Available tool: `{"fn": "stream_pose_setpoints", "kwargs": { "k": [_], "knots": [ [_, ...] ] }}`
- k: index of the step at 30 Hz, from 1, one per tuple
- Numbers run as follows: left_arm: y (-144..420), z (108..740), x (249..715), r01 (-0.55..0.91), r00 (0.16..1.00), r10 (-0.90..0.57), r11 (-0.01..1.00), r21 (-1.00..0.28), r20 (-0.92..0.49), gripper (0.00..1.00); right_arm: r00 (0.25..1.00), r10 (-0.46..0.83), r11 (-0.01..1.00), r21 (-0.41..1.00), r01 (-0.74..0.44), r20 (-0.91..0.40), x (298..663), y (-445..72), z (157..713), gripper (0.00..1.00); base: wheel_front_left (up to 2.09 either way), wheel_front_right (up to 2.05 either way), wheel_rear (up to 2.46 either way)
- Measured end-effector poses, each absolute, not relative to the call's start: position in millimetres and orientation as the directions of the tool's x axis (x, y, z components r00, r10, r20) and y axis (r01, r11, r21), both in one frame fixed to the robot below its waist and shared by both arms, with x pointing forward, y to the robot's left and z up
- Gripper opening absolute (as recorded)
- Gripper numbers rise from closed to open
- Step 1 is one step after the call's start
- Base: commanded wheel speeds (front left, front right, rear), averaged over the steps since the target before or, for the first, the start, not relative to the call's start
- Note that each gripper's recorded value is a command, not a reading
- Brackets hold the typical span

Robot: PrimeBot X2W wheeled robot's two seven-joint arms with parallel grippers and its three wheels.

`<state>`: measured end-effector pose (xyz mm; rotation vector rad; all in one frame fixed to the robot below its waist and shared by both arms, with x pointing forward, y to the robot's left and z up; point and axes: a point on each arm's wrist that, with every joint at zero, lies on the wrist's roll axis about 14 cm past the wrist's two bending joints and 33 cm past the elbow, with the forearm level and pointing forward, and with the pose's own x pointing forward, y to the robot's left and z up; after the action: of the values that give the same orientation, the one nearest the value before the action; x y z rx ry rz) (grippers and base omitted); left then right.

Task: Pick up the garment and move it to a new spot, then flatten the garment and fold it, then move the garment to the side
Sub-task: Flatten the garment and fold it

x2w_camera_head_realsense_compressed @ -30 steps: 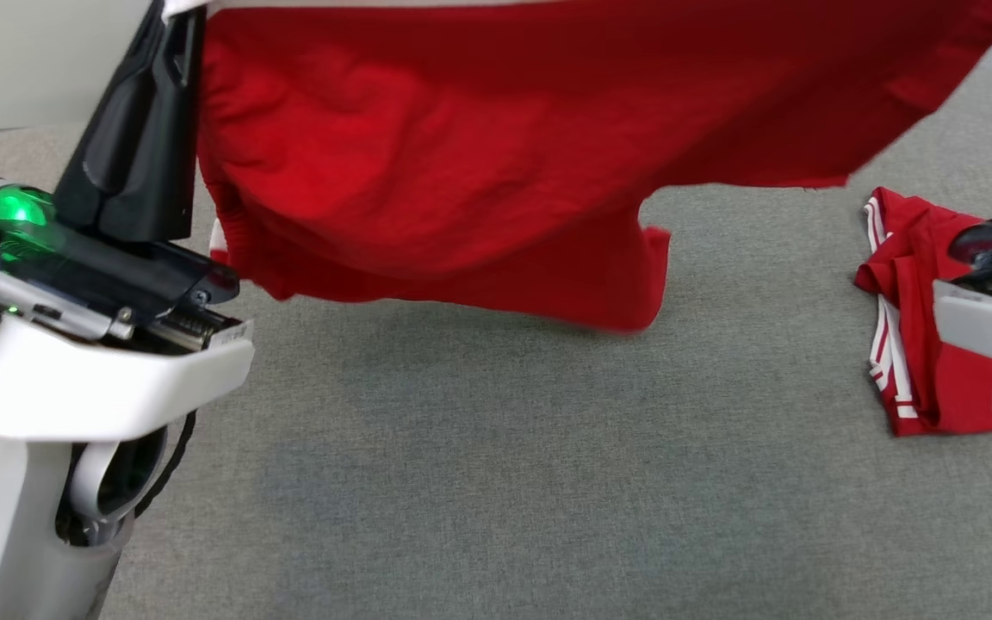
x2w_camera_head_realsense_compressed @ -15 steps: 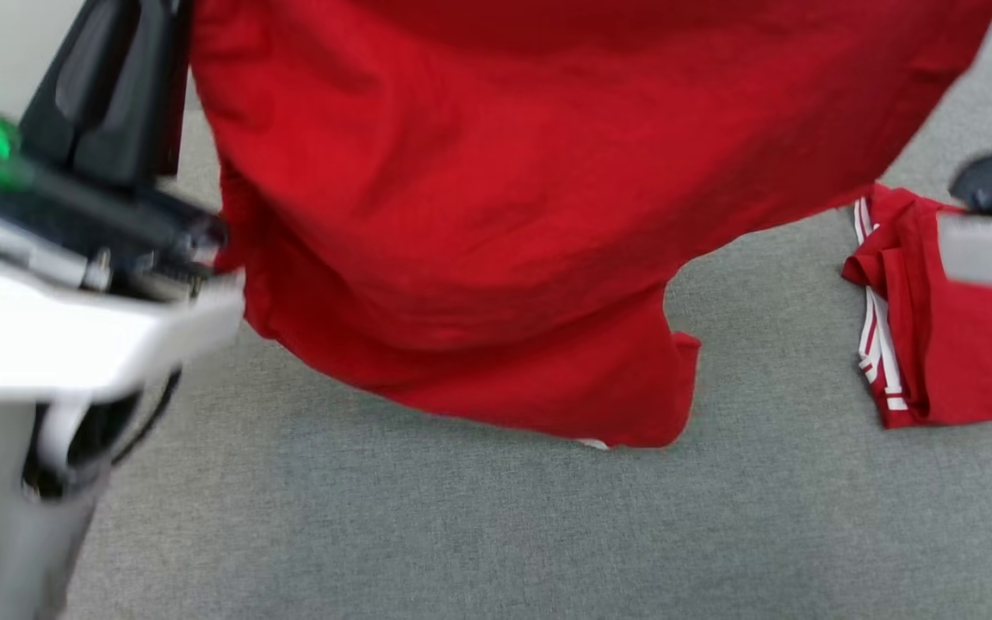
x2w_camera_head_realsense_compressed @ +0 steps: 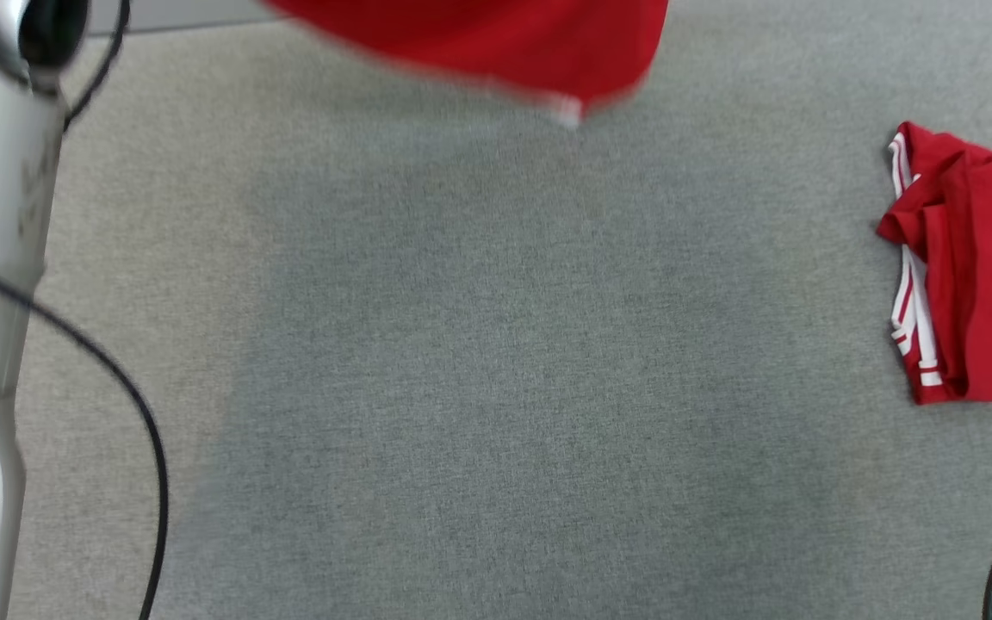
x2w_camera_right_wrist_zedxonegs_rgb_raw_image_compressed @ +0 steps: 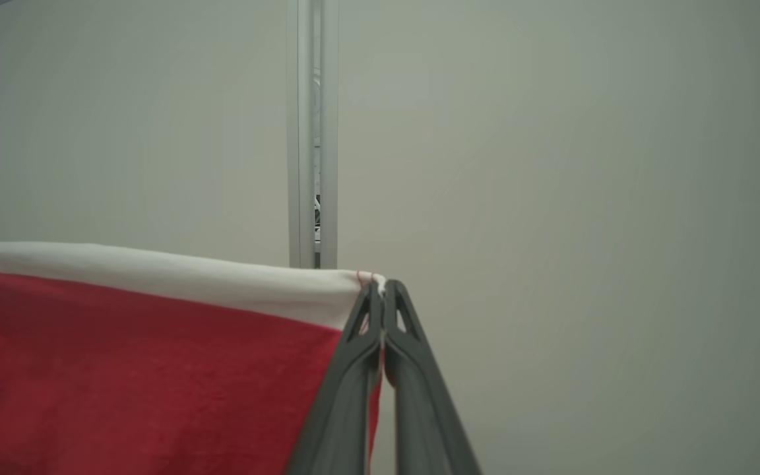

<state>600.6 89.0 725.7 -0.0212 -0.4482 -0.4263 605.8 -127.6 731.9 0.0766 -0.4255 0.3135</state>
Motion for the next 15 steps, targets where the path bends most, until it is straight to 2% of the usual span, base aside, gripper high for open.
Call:
{"fn": "stream_pose_setpoints", "kwargs": {
  "k": [6, 11, 15],
  "knots": [
    [93, 709, 646, 0.365, 0.848, -0.340, 0.931, 0.016, 0.407, 0.00, 0.868, 0.272, 0.959, -0.042, -0.281, 0.416, 644, -121, 726, 0.00, 0.00, 0.00, 0.00],
    [86, 646, 664, 0.361, 0.903, -0.332, 0.931, -0.060, 0.274, 0.00, 0.914, 0.284, 0.957, -0.027, -0.288, 0.289, 664, -109, 671, 0.00, 0.00, 0.00, 0.00],
    [81, 587, 661, 0.361, 0.926, -0.342, 0.926, -0.110, 0.160, 0.00, 0.921, 0.325, 0.943, -0.006, -0.331, 0.216, 664, -92, 625, 0.00, 0.00, 0.00, 0.00]
  ]
}}
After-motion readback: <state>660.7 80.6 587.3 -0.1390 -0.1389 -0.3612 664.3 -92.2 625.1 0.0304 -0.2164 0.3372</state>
